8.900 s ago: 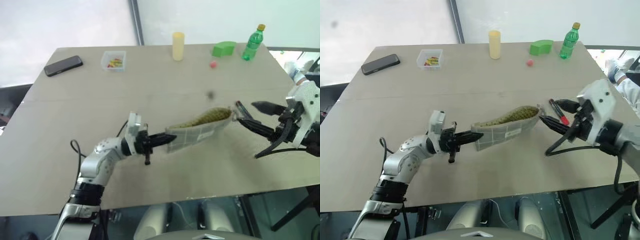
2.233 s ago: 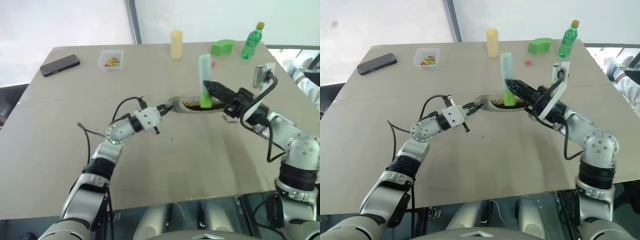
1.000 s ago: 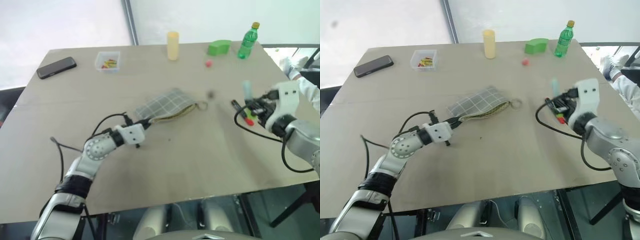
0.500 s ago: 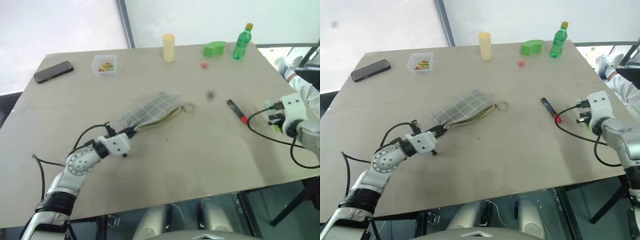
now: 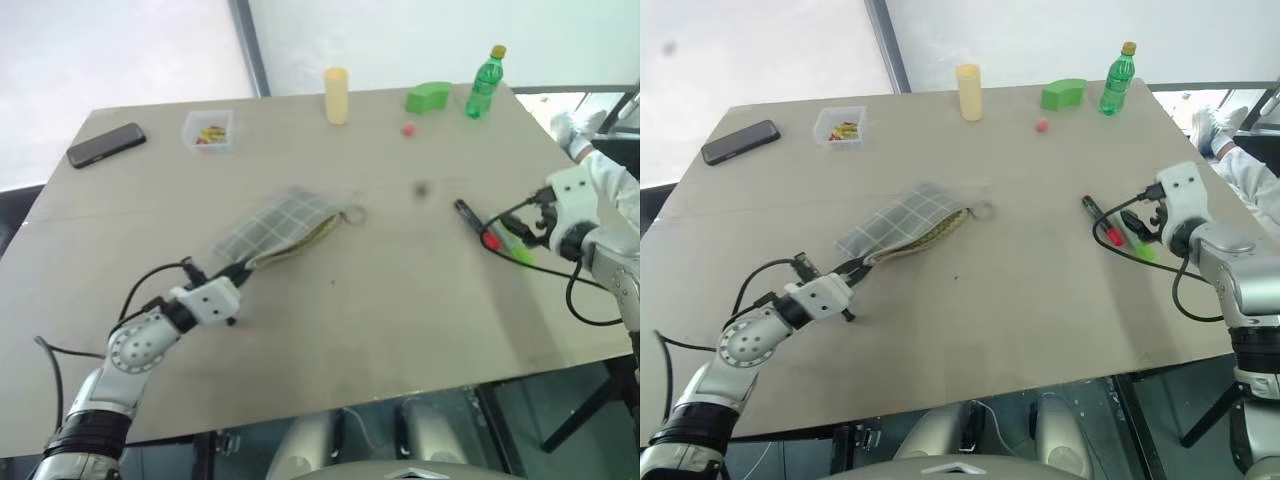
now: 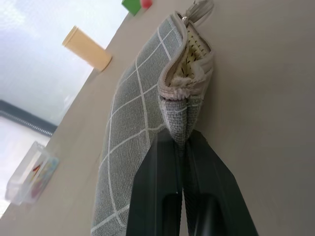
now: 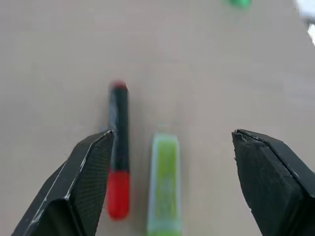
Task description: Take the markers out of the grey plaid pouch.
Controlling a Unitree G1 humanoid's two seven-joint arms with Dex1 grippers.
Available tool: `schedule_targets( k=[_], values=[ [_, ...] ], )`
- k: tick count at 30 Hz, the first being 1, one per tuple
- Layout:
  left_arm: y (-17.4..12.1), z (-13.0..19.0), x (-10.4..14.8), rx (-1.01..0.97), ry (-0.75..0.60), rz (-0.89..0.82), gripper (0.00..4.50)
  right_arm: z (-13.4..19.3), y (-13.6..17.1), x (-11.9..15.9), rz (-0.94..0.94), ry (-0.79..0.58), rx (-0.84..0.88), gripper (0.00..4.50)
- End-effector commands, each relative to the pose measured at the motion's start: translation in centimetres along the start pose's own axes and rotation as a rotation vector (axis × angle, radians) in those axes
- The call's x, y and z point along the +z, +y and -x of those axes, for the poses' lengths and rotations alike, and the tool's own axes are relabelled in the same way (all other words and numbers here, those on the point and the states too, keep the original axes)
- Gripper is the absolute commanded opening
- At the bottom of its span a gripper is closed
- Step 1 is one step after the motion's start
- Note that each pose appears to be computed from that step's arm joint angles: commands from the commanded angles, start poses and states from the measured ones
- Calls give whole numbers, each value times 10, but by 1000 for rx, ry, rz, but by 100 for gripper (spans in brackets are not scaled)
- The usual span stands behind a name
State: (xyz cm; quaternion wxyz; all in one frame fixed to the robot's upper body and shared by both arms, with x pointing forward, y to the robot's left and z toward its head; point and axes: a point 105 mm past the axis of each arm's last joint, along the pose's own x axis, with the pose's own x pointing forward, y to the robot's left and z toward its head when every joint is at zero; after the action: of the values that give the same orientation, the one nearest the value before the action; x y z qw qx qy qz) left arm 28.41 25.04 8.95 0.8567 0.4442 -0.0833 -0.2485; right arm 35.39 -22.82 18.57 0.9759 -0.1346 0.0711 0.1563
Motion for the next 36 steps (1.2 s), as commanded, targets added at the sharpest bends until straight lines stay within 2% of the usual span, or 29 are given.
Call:
schedule_targets(
  k=[1,4,7,8,9,11,14,17,23,28,33,36],
  values=[
    [9,32,-30,52,155,-25,0,12,42,39,45,-184,135,389],
    [5,57,-35,65,203,-22,0,21,89,41,63,-240,294,389],
    [-3,67,-32,40,202,12,0,27,116,33,45,-237,414,389],
    [-2,68,-30,48,198,37,51,29,124,28,56,-226,456,402],
    [-2,69,-30,53,197,63,71,31,130,24,67,-217,490,402],
    [0,68,-28,55,189,82,148,34,136,17,88,-196,533,402],
    [7,69,-21,77,157,167,302,37,139,11,143,-192,570,402],
    [4,76,-5,26,99,345,431,40,139,13,157,-223,600,402],
    [-4,89,44,-137,-5,682,431,49,121,17,202,-267,613,402],
    [-3,60,77,-217,-109,841,431,58,110,21,224,-311,630,402],
    [-16,26,89,-259,-156,899,431,68,90,15,228,-278,573,402],
    [-21,25,86,-280,-143,916,431,77,70,10,216,-214,508,402]
  ],
)
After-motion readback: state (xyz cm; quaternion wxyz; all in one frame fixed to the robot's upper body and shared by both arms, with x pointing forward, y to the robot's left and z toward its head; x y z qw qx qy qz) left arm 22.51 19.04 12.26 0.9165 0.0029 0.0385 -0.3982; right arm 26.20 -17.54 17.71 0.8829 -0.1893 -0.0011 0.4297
